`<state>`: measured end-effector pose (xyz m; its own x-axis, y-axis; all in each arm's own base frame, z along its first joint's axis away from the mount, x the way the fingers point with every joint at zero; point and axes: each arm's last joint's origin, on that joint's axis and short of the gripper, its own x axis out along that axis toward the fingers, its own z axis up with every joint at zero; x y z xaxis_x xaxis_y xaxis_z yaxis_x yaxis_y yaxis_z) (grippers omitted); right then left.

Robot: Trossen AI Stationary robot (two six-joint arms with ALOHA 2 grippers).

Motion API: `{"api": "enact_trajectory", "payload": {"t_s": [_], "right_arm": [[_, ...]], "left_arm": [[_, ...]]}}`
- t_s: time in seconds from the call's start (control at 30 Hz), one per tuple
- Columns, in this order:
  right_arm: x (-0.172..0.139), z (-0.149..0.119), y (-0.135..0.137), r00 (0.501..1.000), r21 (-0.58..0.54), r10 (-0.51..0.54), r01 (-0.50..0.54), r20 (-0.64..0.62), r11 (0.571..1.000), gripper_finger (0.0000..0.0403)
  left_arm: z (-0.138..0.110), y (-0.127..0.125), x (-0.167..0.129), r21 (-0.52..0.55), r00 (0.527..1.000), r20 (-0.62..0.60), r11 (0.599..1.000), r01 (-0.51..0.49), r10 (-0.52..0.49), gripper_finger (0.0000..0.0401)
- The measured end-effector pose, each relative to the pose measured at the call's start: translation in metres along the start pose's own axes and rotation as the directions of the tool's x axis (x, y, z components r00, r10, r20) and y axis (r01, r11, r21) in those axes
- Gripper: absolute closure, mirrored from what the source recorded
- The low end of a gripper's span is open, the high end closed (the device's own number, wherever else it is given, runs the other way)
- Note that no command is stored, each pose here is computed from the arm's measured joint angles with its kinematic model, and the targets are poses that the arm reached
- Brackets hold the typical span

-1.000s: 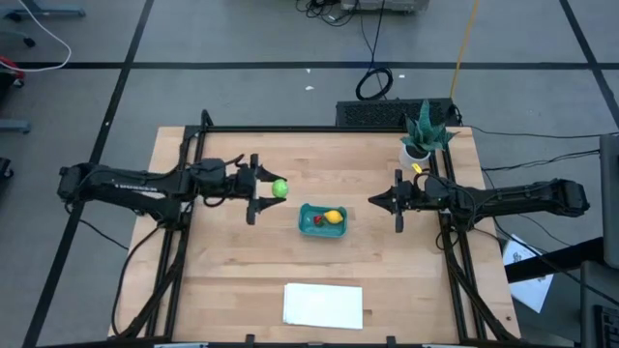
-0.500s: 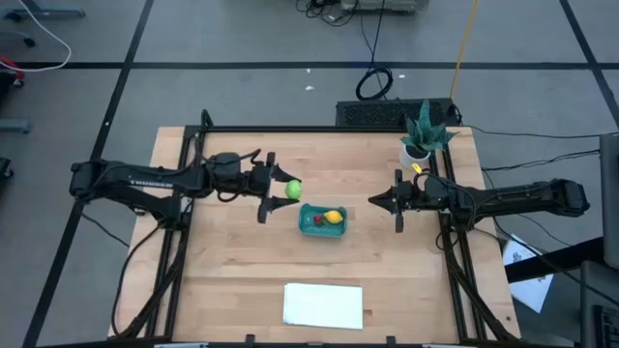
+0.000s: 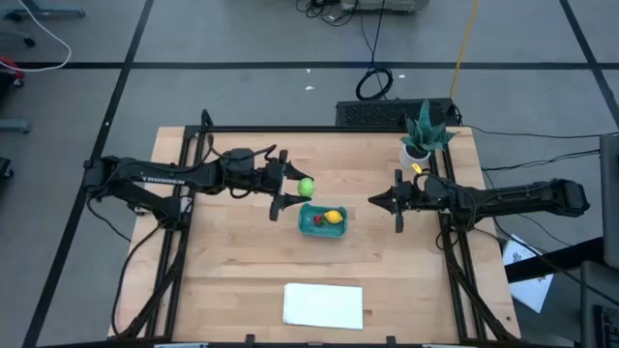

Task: Pick and placing Produce into tupperware
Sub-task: Put the green cabbage into the blue bin

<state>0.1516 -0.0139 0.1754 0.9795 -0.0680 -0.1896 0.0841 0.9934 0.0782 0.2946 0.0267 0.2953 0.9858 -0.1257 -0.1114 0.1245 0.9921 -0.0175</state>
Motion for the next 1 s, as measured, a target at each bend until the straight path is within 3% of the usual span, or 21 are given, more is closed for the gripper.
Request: {"api": "enact_trajectory", "payload": {"t_s": [0.63, 1.0], "right_arm": [[0.000, 0.000, 0.000, 1.000, 0.000, 0.000, 0.000, -0.001, 1.000, 0.0403], [0.002, -0.002, 0.000, 1.000, -0.004, -0.001, 0.001, -0.013, 1.000, 0.0403]], "left_arm": [[0.000, 0.030, 0.023, -0.089, 0.999, -0.026, 0.996, 0.020, -0.023, 0.0144], [-0.014, 0.050, 0.060, -0.134, 0.979, -0.198, 0.991, 0.019, -0.045, 0.0144]]}}
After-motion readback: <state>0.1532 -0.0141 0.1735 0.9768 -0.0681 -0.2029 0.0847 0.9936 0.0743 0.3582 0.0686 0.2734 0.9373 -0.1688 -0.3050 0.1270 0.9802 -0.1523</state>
